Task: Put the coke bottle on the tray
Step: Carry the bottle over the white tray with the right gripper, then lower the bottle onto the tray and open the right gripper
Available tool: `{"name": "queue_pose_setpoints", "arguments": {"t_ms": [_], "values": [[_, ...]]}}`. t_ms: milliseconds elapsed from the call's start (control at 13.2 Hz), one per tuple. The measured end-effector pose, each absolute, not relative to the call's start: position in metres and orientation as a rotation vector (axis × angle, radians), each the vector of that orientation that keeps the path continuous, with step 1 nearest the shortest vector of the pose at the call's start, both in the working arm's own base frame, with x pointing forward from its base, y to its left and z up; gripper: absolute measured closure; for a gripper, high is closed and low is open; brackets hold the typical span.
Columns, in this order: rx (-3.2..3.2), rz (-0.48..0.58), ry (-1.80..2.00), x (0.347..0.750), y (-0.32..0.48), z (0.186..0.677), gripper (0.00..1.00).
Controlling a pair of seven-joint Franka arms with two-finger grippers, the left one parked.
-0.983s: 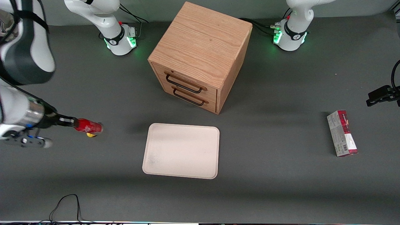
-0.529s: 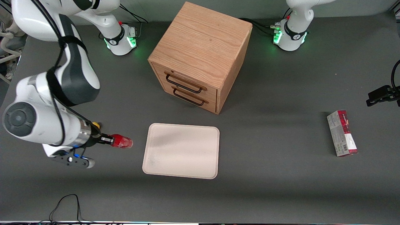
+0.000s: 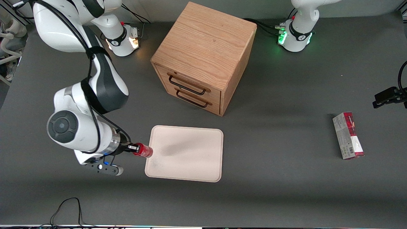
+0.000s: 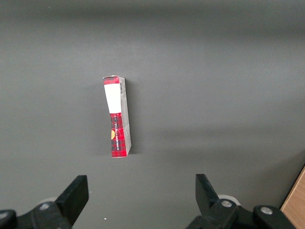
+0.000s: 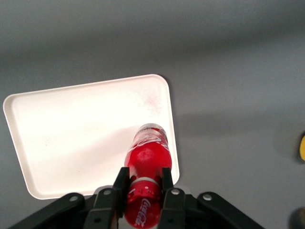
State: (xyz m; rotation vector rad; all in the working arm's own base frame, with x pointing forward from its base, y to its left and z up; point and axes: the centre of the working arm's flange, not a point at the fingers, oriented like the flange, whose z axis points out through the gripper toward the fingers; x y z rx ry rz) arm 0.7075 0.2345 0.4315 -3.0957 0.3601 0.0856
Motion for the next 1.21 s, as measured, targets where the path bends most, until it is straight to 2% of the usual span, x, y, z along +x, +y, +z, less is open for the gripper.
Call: {"name": "queue_pose_setpoints", "arguments": {"t_ms": [756, 1209], "values": [[-3.114, 0.078, 0.347, 0.726, 0.244, 0.345, 0.69], [-3.113, 0.079, 0.349, 0.729, 0.245, 0.33, 0.69]]}}
